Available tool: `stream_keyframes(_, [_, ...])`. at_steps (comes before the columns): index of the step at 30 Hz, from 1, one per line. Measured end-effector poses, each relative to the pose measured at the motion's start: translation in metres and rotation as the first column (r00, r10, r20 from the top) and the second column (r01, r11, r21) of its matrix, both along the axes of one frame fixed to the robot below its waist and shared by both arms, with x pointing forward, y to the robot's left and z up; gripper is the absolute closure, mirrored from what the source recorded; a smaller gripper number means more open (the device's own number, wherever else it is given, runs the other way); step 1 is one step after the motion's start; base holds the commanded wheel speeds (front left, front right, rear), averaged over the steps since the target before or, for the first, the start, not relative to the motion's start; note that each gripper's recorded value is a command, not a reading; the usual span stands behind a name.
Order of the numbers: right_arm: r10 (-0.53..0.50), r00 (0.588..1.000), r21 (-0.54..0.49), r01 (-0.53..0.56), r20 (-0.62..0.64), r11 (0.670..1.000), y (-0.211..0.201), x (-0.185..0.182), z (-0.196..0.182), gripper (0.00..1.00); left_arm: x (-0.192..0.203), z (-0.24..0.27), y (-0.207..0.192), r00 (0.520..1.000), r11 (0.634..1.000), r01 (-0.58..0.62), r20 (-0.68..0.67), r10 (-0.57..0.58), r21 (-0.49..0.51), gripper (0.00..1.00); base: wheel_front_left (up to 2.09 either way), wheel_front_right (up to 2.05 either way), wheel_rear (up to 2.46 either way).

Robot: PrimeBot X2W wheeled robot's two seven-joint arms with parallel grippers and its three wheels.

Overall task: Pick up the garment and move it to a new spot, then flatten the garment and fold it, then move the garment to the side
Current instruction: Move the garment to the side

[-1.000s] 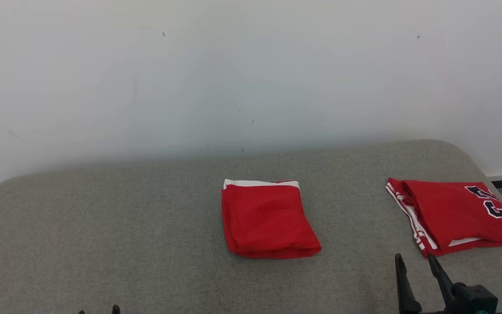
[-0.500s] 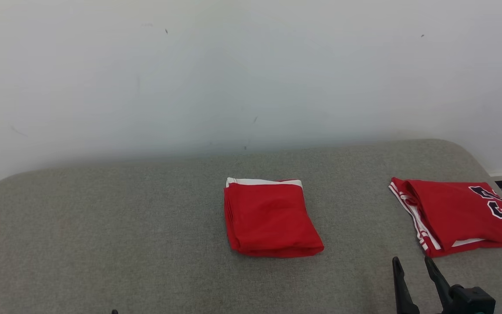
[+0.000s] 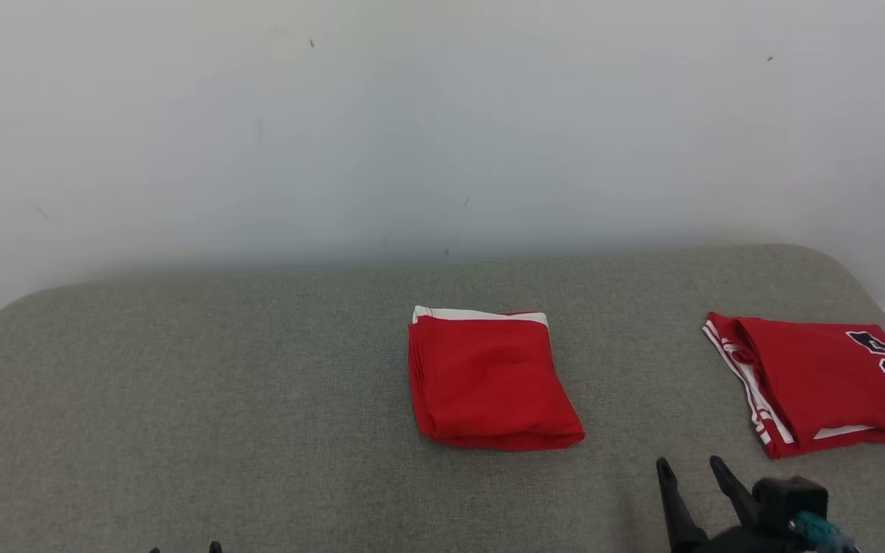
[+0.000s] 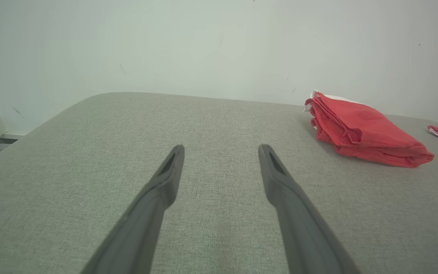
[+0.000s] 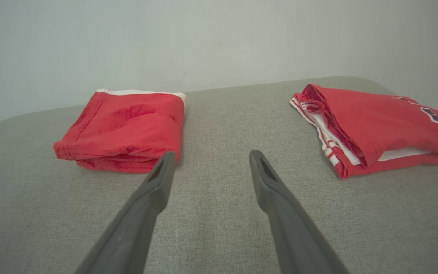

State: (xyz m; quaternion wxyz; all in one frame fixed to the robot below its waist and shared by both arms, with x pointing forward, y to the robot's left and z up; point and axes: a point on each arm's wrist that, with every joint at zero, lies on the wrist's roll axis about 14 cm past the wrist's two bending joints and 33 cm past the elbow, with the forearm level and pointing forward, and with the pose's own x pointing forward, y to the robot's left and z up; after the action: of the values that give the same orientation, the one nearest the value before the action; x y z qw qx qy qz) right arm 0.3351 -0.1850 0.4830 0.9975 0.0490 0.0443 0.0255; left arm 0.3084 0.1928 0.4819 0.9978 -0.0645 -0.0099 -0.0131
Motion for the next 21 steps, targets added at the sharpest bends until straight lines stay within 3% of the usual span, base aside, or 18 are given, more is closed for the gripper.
stream_keyframes(3, [0.051,0.993,0.031,-0.048,-0.11,0.998,0.015,0.015,-0.005,0.0,0.0,0.0,-0.003,1.0,1.0,0.006,-0.001,-0.006,-0.002,0.0,0.0,0.0,0.0])
stream_keyframes(8, [0.179,0.938,-0.029,-0.196,-0.297,0.98,0.042,0.045,-0.002,0.0,0.005,0.007,-0.008,0.999,1.0,0.022,0.023,-0.022,0.006,0.0,0.0,0.0,0.0])
stream_keyframes(11, [0.115,0.937,-0.033,-0.133,-0.33,0.991,0.018,0.084,0.017,0.0,0.004,0.008,-0.007,0.999,1.0,0.021,0.024,-0.021,0.013,0.0,0.0,0.0,0.0])
stream_keyframes(14, [0.095,0.898,-0.039,-0.124,-0.43,0.992,0.015,0.1,0.005,0.0,0.005,0.011,-0.007,0.999,1.0,0.017,0.031,-0.017,0.014,0.0,0.0,0.0,0.0])
stream_keyframes(21, [0.072,0.844,0.036,-0.063,-0.531,0.997,0.019,0.147,-0.009,0.0,0.009,0.007,0.005,1.0,0.999,-0.024,0.009,0.024,0.024,0.0,0.0,0.0,0.0])
